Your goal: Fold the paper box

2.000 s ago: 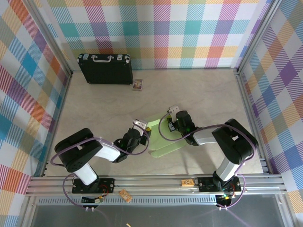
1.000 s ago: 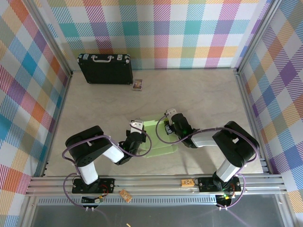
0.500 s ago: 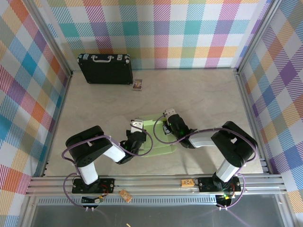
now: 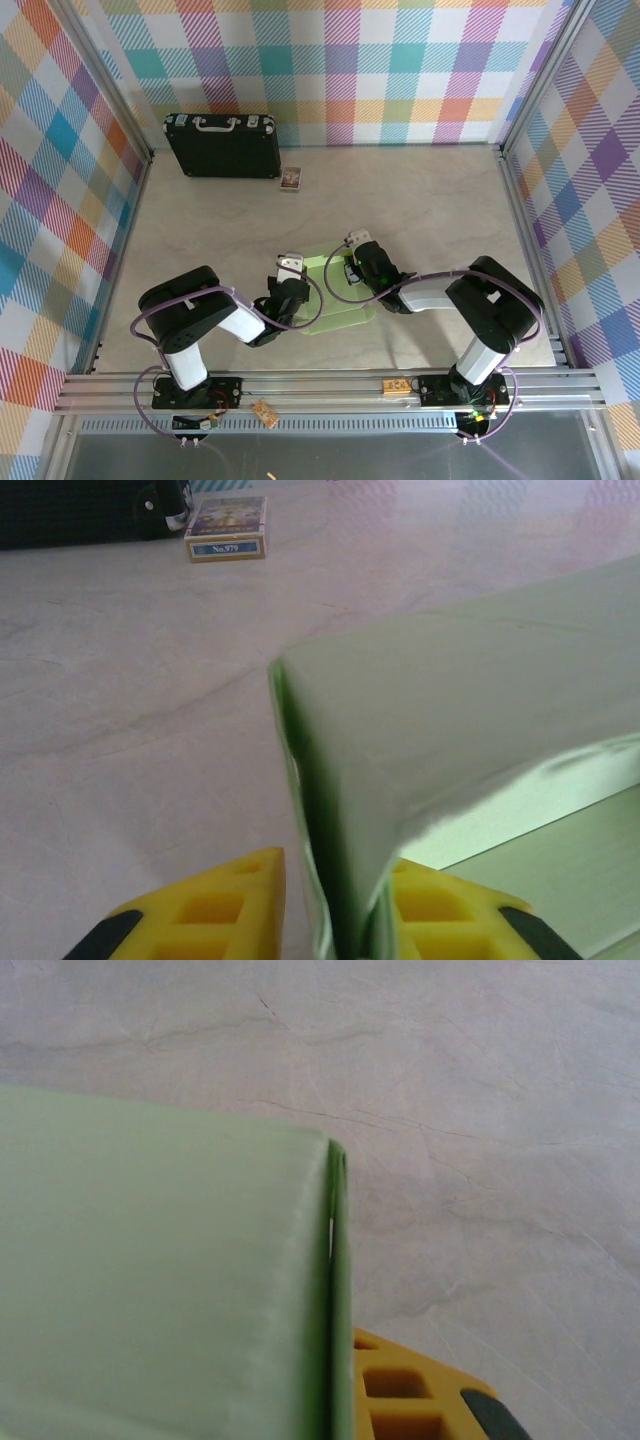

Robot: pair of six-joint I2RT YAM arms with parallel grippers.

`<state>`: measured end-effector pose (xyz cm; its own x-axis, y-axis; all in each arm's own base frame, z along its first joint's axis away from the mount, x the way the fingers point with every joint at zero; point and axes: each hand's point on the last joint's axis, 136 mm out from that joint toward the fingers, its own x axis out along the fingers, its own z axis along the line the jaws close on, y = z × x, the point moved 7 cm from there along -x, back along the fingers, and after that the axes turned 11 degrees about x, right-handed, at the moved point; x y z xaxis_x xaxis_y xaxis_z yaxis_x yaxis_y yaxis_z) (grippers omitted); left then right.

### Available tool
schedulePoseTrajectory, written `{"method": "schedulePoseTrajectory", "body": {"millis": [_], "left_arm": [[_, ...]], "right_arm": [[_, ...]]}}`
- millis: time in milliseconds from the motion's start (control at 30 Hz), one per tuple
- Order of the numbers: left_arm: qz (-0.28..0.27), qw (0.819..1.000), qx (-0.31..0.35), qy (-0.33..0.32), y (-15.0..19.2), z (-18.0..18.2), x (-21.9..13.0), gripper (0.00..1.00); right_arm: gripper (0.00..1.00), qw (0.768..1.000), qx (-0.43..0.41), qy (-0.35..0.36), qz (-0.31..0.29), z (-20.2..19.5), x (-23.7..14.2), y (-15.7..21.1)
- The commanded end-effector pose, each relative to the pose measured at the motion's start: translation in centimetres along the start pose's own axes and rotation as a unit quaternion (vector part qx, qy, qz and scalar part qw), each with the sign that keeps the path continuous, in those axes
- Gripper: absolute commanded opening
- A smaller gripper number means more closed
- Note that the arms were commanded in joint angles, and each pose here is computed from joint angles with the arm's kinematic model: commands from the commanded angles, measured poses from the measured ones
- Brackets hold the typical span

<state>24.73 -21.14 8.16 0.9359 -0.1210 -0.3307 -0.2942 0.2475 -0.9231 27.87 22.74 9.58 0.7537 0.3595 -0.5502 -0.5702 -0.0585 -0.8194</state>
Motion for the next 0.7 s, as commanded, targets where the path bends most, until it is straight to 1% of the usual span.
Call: {"method": "schedulePoseTrajectory", "body": {"millis": [0,67,133,167,200,233,267,300,333,433,533,667], "left_arm": [[0.018,1.0,0.013,-0.01,0.2,-0.4,0.4,0.28],[0.017,1.0,0.014,-0.008,0.1,-0.5,0.5,0.27],[0.015,1.0,0.018,-0.008,0.1,-0.5,0.6,0.16],[0.016,1.0,0.019,-0.009,0.2,-0.5,0.6,0.13],[0.018,1.0,0.021,-0.01,0.3,-0.5,0.6,0.12],[0.019,1.0,0.022,-0.009,0.3,-0.6,0.7,0.15],[0.022,0.999,0.024,-0.006,0.4,-0.7,0.7,0.2],[0.024,0.999,0.026,-0.004,0.5,-0.7,0.7,0.29],[0.026,0.999,0.026,-0.001,0.5,-0.8,0.7,0.33],[0.03,0.999,0.028,-0.001,0.8,-0.8,0.7,0.3],[0.035,0.999,0.028,-0.003,1.1,-0.8,0.8,0.29],[0.044,0.999,0.032,-0.005,1.3,-1.0,1.0,0.32]], "right_arm": [[0.04,1.0,-0.008,-0.002,0.013,0.2,0.1,0.4],[0.04,1.0,-0.007,-0.001,0.014,0.1,0.1,0.4],[0.04,1.0,-0.006,-0.001,0.014,0.1,0.1,0.5],[0.04,1.0,-0.006,-0.001,0.015,0.2,0.1,0.5],[0.04,1.0,-0.005,-0.002,0.015,0.2,0.1,0.5],[0.04,1.0,-0.004,-0.001,0.016,0.1,0.1,0.5],[0.04,1.0,-0.003,-0.002,0.014,0.2,0.2,0.4],[0.04,1.0,-0.003,-0.003,0.014,0.2,0.1,0.4],[0.04,1.0,-0.003,-0.004,0.014,0.3,0.1,0.4],[0.04,1.0,-0.004,-0.002,0.014,0.2,0.1,0.4],[0.04,1.0,-0.002,-0.003,0.013,0.3,0.0,0.3],[0.04,1.0,-0.004,-0.003,0.012,0.3,-0.1,0.2]]}}
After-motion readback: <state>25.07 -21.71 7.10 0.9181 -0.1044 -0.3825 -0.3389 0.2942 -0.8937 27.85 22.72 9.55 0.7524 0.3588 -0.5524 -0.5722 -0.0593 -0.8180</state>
